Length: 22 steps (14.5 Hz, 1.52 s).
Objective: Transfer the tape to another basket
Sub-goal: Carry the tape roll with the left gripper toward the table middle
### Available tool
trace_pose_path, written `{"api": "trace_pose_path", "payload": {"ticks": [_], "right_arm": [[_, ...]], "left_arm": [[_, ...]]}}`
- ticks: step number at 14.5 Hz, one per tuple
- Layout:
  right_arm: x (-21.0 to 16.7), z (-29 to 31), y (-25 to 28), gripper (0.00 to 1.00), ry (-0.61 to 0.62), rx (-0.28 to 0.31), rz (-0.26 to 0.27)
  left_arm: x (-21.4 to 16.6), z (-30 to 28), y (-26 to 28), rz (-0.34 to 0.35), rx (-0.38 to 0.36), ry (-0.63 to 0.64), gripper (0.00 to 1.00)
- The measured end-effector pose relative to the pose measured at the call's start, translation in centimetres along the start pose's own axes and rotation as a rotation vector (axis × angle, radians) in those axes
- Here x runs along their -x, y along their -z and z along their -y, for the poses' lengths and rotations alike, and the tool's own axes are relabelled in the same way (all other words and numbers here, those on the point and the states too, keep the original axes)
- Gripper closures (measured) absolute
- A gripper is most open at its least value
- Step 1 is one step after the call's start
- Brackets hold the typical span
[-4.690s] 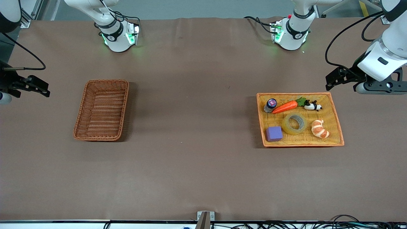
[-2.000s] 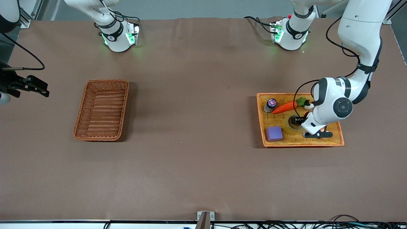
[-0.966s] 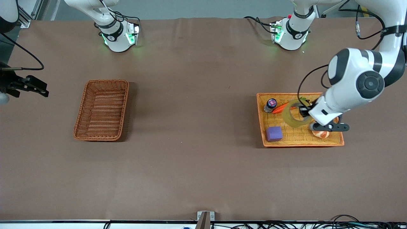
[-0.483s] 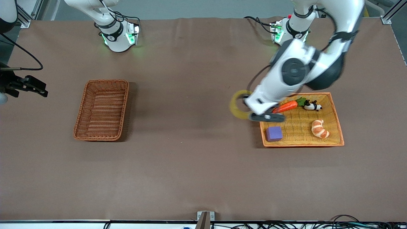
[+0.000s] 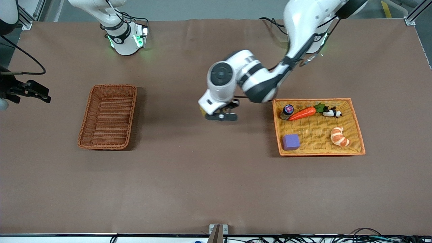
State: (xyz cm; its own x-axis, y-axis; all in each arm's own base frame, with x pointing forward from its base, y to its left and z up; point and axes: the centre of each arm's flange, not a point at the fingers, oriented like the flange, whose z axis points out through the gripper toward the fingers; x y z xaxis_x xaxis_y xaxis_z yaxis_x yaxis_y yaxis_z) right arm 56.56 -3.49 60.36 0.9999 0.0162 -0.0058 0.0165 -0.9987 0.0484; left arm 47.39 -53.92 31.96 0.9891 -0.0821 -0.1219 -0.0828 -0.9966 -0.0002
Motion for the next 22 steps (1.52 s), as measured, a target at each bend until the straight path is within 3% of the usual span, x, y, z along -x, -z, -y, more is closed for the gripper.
{"api": "trace_pose_path", "payload": {"ticks": [6, 9, 12, 17, 18, 19, 22], "right_arm": [[0.0, 0.0, 0.0, 0.0, 0.0, 0.0, 0.0], [0.0, 0.0, 0.0, 0.0, 0.0, 0.0, 0.0], [0.0, 0.0, 0.0, 0.0, 0.0, 0.0, 0.001], [0.1, -0.8, -0.1, 0.0, -0.009, -0.007, 0.001], [0.1, -1.5, -0.1, 0.0, -0.004, -0.011, 0.001], [0.2, -2.0, -0.1, 0.0, 0.0, -0.021, 0.001], [0.3, -2.4, -0.2, 0.0, 0.007, -0.03, 0.001]], "left_arm": [[0.8, -5.0, -6.8, -0.013, 0.098, -0.027, 0.79], [0.6, -6.3, -10.5, -0.014, 0.102, -0.03, 0.78], [0.0, -6.1, -12.4, -0.038, 0.074, -0.025, 0.68], [-0.7, -6.6, -10.4, -0.083, 0.098, -0.014, 0.23], [-1.4, -6.2, -8.6, -0.087, 0.114, 0.005, 0.17], [-2.0, -5.3, -6.4, -0.08, 0.11, 0.027, 0.17], [-3.1, -0.5, 3.9, -0.076, 0.038, 0.066, 0.0]]}}
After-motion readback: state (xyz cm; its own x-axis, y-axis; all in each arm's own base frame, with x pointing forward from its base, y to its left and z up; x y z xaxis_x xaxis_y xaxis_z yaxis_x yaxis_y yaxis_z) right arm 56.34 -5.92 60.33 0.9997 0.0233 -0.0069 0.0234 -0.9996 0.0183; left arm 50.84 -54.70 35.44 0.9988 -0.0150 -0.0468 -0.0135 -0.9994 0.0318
